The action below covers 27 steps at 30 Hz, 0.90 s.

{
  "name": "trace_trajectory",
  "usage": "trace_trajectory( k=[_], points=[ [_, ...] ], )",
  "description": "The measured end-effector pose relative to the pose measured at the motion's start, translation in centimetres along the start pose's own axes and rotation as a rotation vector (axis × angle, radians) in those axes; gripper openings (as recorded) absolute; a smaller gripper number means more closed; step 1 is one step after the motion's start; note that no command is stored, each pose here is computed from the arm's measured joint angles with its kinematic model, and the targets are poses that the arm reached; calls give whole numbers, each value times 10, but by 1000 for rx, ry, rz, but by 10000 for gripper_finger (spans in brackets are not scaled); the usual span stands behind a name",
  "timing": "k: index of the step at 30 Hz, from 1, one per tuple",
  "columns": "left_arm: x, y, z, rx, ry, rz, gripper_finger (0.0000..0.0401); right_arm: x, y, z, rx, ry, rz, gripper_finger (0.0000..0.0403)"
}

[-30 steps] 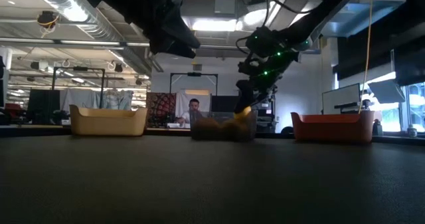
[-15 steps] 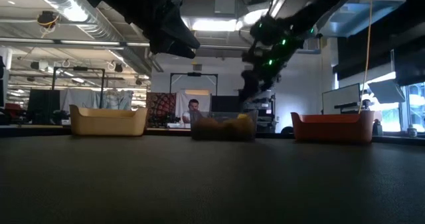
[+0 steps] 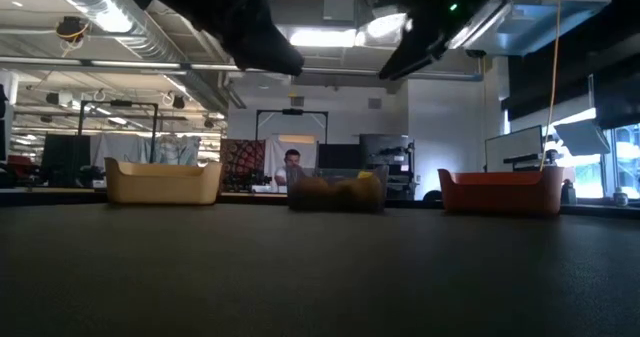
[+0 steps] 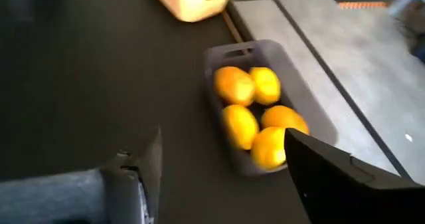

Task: Sort produce into baskets
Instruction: Return to Home Position

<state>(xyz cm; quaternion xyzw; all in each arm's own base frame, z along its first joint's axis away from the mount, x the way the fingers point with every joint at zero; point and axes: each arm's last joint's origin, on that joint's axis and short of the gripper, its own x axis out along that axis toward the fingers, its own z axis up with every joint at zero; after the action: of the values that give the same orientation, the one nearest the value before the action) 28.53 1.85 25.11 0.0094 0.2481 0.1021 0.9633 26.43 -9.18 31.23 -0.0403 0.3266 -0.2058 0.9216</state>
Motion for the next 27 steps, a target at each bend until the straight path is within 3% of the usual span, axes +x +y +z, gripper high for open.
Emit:
trace_trajectory(
  k=[6,11,19,27],
  points=[
    [-13,2,-12,38,-47,0,99,-27,13,-17,-22,-45,156,181],
    [-36,5,-28,48,-163,-30,66,-35,18,-38,-17,-106,319,111],
    [-69,10,-51,25,-245,-44,41,-45,19,-63,34,-197,334,35],
    [-81,12,-78,-18,-274,-54,29,-56,20,-85,93,-249,335,2]
  ],
)
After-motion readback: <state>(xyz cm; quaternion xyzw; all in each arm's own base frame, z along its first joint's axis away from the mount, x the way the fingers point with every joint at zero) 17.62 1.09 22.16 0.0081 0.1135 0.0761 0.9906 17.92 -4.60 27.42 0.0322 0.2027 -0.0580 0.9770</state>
